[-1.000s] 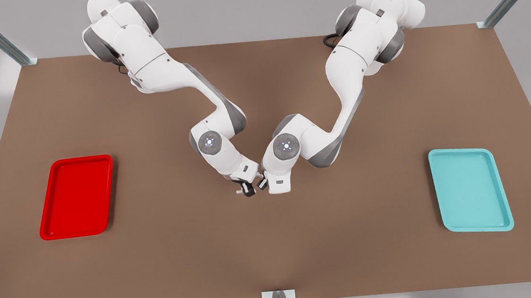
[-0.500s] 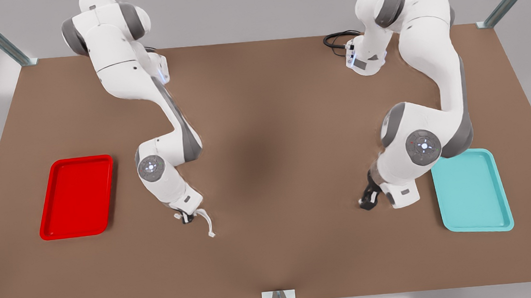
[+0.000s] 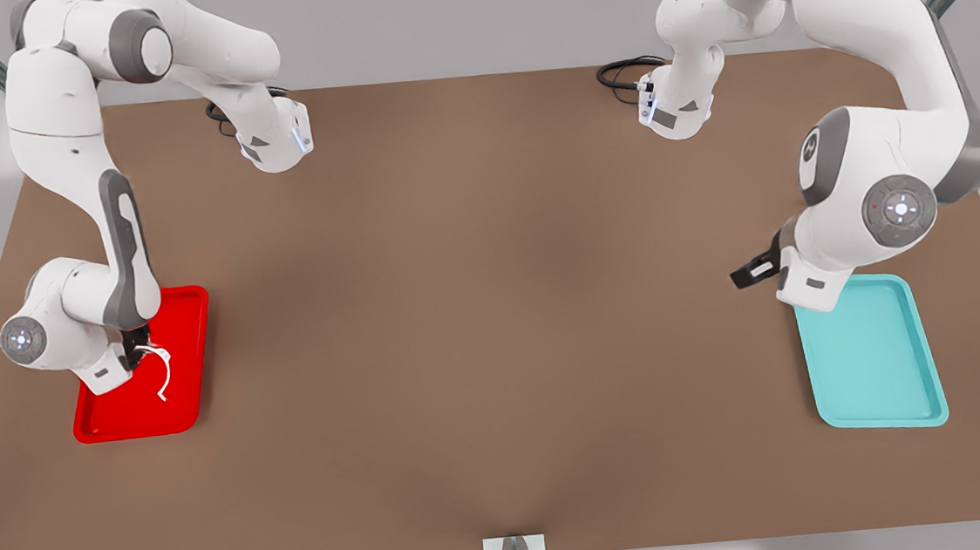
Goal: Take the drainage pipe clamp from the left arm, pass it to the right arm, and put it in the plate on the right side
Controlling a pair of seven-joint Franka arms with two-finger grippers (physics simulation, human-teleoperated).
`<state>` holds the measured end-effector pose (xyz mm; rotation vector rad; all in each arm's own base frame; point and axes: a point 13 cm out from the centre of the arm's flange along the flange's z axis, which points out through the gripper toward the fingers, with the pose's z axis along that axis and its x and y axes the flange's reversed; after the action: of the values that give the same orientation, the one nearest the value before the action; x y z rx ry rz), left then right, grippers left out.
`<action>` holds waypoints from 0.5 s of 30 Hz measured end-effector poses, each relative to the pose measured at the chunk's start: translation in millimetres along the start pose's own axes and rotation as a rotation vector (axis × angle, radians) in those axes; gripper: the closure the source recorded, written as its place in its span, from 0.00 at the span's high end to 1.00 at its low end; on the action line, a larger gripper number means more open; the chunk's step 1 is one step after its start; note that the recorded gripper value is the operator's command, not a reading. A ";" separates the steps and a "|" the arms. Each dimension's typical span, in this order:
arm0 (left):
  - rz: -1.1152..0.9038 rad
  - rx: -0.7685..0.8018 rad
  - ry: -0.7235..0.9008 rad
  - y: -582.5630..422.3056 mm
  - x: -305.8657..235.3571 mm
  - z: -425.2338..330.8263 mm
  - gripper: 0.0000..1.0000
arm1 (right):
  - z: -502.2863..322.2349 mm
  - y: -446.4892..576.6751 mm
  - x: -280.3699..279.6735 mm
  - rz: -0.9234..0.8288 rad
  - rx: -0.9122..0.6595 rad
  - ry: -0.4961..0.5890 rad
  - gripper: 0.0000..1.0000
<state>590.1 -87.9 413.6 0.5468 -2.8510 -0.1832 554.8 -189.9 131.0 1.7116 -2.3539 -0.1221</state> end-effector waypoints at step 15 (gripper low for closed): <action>0.362 -0.024 0.049 6.7 10.2 4.8 1.00 | -183.6 -64.1 -134.3 -0.122 0.246 -0.072 1.00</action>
<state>577.4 -85.1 412.2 0.0245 -2.8339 -0.1373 696.1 -70.8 278.3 1.9948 -2.3992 0.0922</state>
